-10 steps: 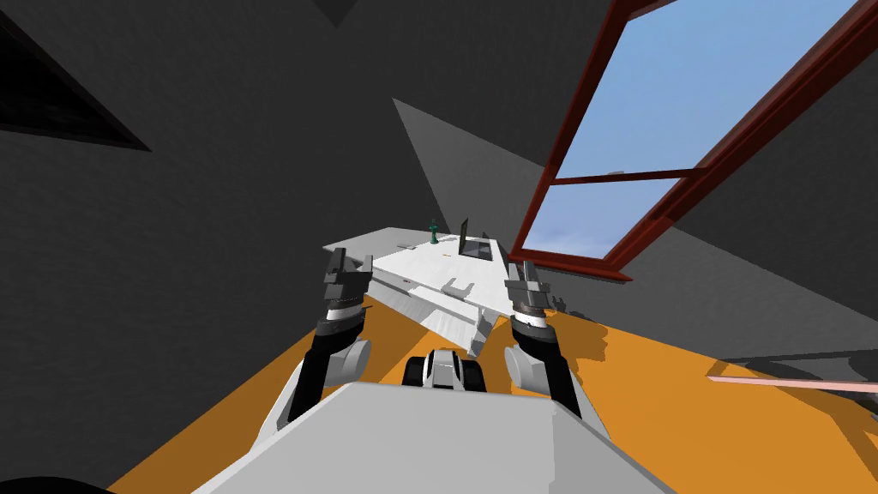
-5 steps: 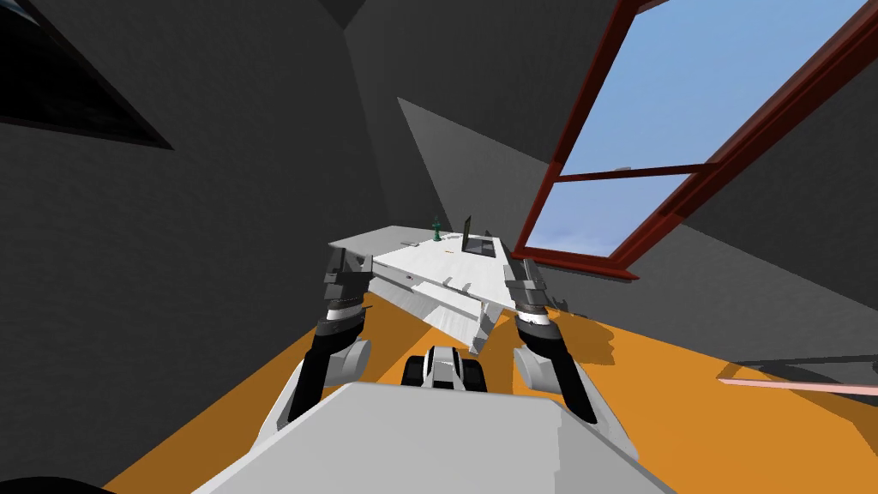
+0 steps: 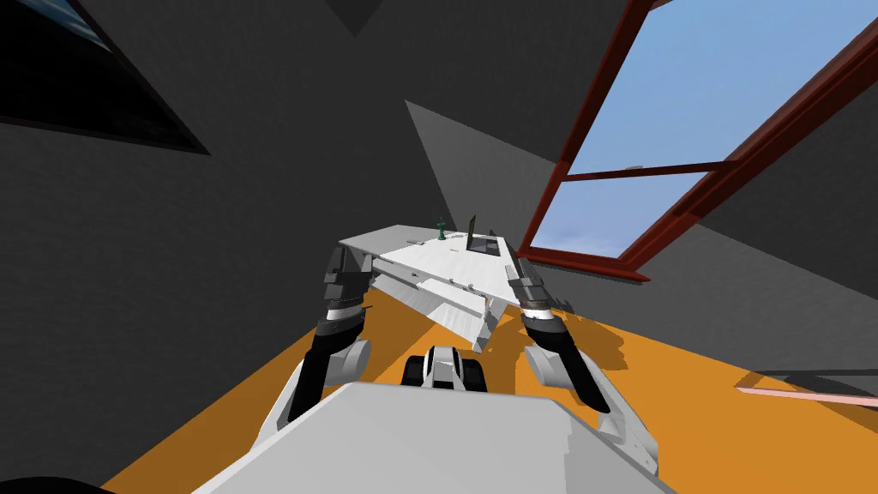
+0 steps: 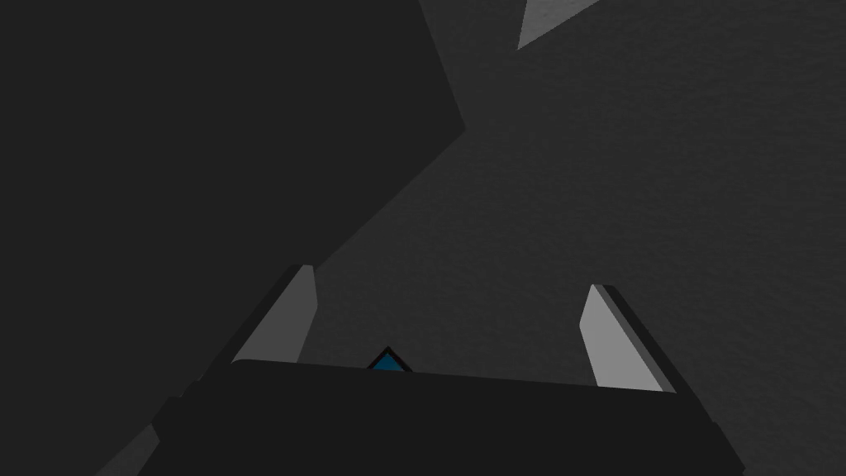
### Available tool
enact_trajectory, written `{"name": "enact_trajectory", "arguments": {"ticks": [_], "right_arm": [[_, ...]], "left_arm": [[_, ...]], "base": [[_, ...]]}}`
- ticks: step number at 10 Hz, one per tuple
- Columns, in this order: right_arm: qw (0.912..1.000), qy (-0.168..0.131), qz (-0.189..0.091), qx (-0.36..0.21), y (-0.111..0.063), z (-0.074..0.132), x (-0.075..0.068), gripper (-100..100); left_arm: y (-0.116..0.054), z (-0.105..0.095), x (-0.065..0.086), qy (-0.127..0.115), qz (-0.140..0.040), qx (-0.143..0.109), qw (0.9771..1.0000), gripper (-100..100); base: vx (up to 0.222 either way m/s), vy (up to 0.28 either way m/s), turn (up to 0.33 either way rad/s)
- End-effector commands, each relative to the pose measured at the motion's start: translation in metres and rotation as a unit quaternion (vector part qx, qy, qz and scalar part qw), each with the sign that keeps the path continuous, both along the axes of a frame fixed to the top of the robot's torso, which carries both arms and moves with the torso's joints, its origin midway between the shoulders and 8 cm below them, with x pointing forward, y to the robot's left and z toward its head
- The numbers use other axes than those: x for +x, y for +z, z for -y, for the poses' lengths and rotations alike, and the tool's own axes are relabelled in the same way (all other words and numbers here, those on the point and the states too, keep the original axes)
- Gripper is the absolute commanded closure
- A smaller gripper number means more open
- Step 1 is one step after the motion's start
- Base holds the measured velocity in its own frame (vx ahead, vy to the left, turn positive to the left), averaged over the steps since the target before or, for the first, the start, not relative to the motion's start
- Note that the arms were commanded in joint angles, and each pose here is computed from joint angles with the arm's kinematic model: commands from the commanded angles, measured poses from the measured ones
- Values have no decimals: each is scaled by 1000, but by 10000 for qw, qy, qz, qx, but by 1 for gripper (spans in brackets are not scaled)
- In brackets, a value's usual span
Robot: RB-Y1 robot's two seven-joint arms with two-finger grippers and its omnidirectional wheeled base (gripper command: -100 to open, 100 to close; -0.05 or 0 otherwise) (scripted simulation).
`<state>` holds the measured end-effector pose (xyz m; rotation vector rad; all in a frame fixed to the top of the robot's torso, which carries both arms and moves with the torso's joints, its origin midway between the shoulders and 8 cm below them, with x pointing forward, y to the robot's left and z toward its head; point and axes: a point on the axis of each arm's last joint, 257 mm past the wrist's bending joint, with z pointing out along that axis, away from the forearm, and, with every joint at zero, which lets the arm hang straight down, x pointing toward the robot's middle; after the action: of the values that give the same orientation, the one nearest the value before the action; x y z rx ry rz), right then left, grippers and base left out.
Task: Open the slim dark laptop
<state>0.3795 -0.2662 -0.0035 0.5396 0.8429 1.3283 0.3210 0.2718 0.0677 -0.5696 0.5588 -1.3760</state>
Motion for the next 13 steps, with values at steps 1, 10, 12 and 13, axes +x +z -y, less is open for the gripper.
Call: {"name": "enact_trajectory", "arguments": {"ticks": [1,10,12,13], "right_arm": [[9986,-147,-204,-461,-8,11,11,-100],[9670,-932,-991,-2156,-39,77,52,-100],[9537,-1148,-1176,-2517,-45,97,60,-100],[9390,-1388,-1375,-2829,-53,118,67,-100]], "left_arm": [[0,0,0,0,0,0,10000,0],[0,0,0,0,0,0,10000,0],[0,0,0,0,0,0,10000,0],[0,0,0,1,-1,1,10000,0]], "base": [[-48,68,83],[-47,72,101],[-33,67,111],[-32,69,139]]}}
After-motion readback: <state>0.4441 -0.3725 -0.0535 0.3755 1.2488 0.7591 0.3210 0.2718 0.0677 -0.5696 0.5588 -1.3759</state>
